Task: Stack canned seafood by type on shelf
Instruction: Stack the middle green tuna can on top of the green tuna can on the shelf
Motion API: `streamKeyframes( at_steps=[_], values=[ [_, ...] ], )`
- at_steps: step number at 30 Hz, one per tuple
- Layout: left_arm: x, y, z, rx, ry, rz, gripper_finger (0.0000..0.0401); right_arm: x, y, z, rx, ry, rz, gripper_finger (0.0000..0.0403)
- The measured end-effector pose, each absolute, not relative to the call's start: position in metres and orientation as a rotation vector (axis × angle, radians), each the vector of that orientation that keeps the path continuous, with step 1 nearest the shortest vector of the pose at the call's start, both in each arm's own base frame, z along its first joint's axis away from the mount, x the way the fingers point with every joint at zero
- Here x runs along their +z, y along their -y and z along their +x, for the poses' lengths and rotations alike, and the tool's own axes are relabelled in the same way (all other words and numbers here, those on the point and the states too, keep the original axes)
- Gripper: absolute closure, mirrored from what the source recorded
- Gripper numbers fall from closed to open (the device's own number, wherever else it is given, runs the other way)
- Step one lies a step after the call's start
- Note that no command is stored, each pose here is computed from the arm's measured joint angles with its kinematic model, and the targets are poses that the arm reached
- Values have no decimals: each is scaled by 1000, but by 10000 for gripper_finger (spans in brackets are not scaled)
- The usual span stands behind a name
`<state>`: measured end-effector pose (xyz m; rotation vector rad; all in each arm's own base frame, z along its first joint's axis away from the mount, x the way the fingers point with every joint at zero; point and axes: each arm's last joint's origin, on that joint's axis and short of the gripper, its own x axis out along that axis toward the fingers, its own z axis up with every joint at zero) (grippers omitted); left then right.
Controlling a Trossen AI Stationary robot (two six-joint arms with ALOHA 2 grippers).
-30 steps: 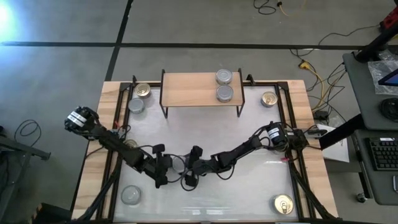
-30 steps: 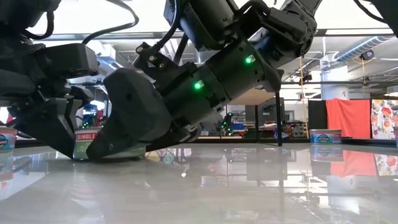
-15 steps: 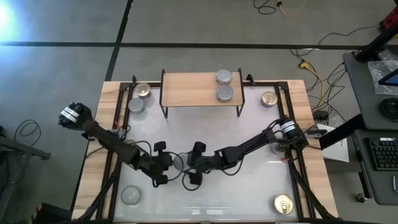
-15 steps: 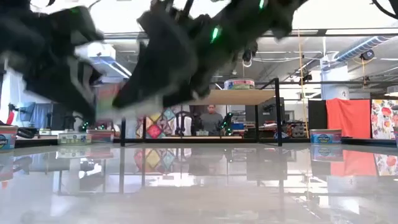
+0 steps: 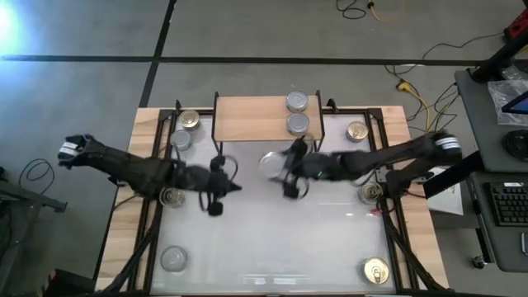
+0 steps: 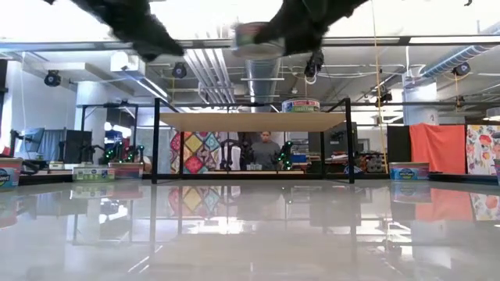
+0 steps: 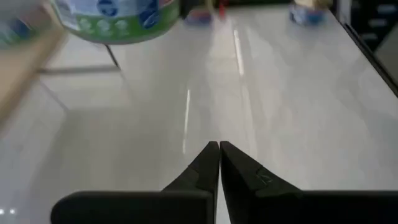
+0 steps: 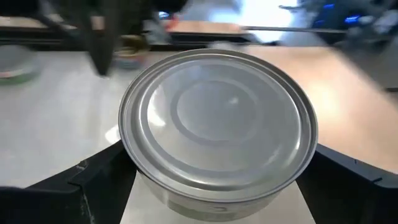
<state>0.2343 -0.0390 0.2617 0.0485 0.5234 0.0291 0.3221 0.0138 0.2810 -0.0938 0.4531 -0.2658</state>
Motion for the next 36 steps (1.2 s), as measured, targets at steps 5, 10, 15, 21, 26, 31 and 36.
streamKeyframes(
  at_steps=[5, 10, 15, 21, 26, 31, 36],
  values=[
    [290, -12, 261, 55, -474, 85, 401, 290, 40, 281, -364, -438, -101, 36],
    [311, -60, 292, 61, -441, 130, 401, 289, 91, 257, -377, -442, -51, 37],
    [326, -95, 320, 59, -413, 158, 401, 290, 122, 240, -395, -445, -39, 37],
    [341, -140, 338, 108, -372, 149, 401, 295, 159, 228, -459, -441, -36, 37],
    [345, -178, 351, 110, -343, 123, 401, 293, 188, 224, -491, -458, -14, 36],
    [344, -209, 367, 124, -358, 120, 401, 288, 210, 230, -465, -473, 7, 34],
    [344, -233, 382, 133, -361, 119, 401, 283, 227, 240, -467, -490, 12, 34]
  ],
)
